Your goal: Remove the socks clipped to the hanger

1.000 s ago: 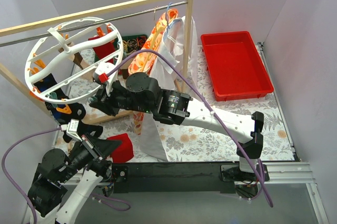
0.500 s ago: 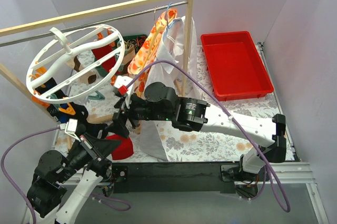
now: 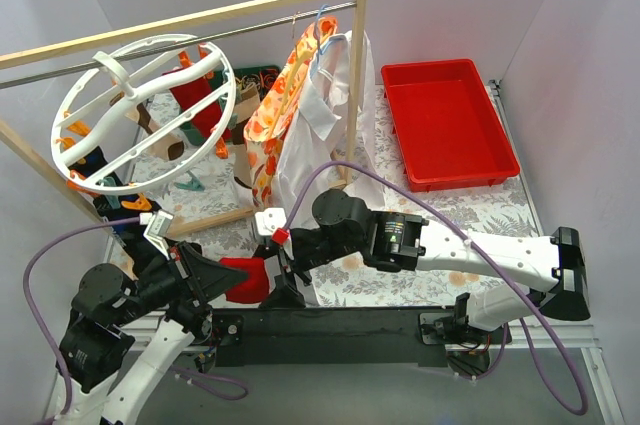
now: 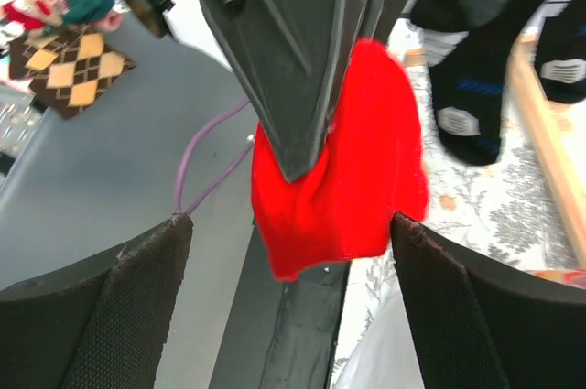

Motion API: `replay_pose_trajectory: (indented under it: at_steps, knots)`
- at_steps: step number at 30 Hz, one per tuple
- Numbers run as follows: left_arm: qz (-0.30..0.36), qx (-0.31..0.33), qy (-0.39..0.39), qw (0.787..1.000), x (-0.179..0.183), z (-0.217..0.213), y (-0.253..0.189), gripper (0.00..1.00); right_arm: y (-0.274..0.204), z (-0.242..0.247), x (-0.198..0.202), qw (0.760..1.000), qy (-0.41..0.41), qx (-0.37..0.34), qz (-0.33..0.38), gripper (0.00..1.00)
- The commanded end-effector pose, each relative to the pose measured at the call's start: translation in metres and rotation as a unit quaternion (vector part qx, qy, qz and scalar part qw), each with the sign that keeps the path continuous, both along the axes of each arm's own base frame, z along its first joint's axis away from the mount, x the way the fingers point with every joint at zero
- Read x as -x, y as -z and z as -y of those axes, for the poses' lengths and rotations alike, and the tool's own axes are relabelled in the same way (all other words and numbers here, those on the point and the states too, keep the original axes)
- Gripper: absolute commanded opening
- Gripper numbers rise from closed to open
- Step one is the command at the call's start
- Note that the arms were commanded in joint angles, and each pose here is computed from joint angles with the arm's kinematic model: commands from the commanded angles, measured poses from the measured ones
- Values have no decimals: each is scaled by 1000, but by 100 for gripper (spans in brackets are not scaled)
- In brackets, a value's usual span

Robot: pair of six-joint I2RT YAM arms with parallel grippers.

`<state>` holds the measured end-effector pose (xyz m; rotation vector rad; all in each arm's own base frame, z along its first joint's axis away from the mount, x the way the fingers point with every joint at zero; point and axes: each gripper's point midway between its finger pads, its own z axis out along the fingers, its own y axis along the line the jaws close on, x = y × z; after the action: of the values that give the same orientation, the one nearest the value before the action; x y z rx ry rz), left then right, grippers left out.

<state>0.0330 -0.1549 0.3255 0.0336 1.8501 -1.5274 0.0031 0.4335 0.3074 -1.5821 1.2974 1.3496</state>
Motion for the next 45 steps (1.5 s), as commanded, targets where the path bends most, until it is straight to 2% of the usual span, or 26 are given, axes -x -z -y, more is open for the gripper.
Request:
replay_pose_trajectory:
  at_steps: [1,6,9,10,11,12,14,15,16,20,22,26,28,29,31,32,33,34,35,37,40,41,44,45]
  knots:
    - [34,11,61,997,15,9,-15,0,-30,2,14,996,-44,-76,17,89]
    - [25,15,71,997,11,14,-17,0,-36,-2,13,994,-39,-103,16,79]
    - [23,13,71,997,10,14,-15,0,-34,-2,12,993,-33,-110,5,65]
    - [24,13,71,997,10,14,-15,0,-35,-3,12,993,-29,-112,2,57]
    - [25,14,68,997,9,14,-15,0,-35,-3,11,993,-26,-111,2,54]
    - [30,16,67,997,9,14,-17,1,-34,-4,8,994,-18,-110,2,47]
    - [32,17,69,997,9,15,-17,7,-32,-5,6,994,-12,-108,3,24]
    - [36,17,70,997,9,15,-18,11,-33,-5,5,994,-9,-109,3,14]
    - [36,17,70,997,9,15,-17,21,-32,-6,5,994,-7,-108,1,2]
    - [53,11,50,997,6,10,-21,46,-14,-2,3,996,10,-83,-14,1]
    - [69,1,36,997,8,4,-25,53,-3,2,-3,997,28,-68,-18,1]
    - [73,-15,-10,997,5,-9,-27,55,22,20,-26,994,106,-31,-28,1]
    - [58,-30,-69,996,-7,-22,-24,55,46,34,-41,987,153,13,-39,1]
    - [35,-43,-86,995,-10,-26,-16,53,44,45,-54,981,191,13,-36,1]
    - [21,-56,-117,991,-19,-33,-11,50,76,70,-73,966,248,54,-46,1]
    - [22,-60,-119,991,-20,-33,-9,50,70,85,-87,956,289,39,-43,1]
    - [29,-65,-121,990,-21,-34,-9,49,92,103,-102,942,326,62,-49,1]
    - [33,-64,-140,988,-25,-39,-9,49,86,117,-109,930,357,50,-70,1]
    - [38,-64,-152,986,-29,-41,-11,49,88,133,-132,911,402,49,-76,1]
    - [46,-66,-171,982,-36,-45,-16,49,92,158,-148,886,452,50,-94,1]
    - [53,-65,-178,980,-42,-45,-22,46,94,195,-186,834,540,62,-94,1]
    - [62,-60,-181,980,-42,-46,-27,45,95,216,-207,803,586,68,-87,1]
    - [78,-54,-188,978,-42,-48,-37,45,89,254,-245,751,650,79,-85,1]
    - [84,-54,-192,976,-41,-51,-39,45,85,261,-254,743,659,75,-90,1]
